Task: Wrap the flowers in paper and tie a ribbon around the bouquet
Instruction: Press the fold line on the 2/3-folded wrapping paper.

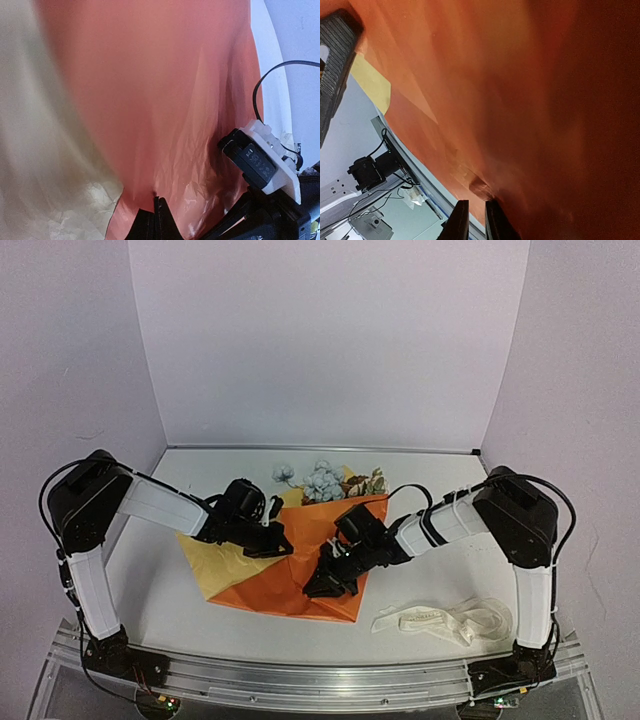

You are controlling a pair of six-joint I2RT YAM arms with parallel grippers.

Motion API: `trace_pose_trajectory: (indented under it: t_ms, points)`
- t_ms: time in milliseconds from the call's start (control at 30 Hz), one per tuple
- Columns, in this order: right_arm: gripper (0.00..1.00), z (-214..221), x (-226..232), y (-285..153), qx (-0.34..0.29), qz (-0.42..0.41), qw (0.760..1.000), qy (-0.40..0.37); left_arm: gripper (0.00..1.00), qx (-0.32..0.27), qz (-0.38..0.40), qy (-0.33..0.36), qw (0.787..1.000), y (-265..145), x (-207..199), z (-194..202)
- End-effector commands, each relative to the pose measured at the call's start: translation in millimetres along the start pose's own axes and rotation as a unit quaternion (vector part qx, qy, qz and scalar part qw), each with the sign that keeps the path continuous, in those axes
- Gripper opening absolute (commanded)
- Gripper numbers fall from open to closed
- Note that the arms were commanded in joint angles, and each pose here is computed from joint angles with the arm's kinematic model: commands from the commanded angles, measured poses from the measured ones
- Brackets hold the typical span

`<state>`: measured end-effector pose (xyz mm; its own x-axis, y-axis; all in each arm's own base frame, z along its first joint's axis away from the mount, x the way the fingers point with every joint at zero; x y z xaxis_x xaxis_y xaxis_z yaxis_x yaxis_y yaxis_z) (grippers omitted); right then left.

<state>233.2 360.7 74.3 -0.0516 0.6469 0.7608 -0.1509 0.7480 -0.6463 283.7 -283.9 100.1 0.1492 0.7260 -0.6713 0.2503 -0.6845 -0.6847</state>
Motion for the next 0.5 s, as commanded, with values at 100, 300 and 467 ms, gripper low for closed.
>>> trace_pose_trajectory:
  t_ms: [100, 300, 467]
  points:
    - [0.13, -8, -4, 7, -0.023, 0.0, 1.0, 0.0, 0.22, -0.048, -0.015, -0.021, 0.999, -53, -10, 8]
    - [0.13, -6, -7, 8, -0.021, -0.001, 1.0, 0.001, 0.42, -0.096, -0.102, -0.143, 0.98, -110, 28, 52]
    - [0.12, -7, -7, 11, -0.021, -0.007, 1.0, 0.007, 0.45, -0.121, -0.131, -0.255, 0.95, -139, 62, 94]
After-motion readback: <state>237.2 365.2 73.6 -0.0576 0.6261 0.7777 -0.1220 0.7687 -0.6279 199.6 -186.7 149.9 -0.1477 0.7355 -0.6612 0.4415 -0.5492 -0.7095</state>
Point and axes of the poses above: each gripper's point midway between its finger pads, its own y axis out along the fingers, its own x axis along the line the jaws close on, z = x × y, the point moved 9 cm from there along -y, back along the fingers, and after that the axes turned 10 degrees about -y, right-handed, at the moved point
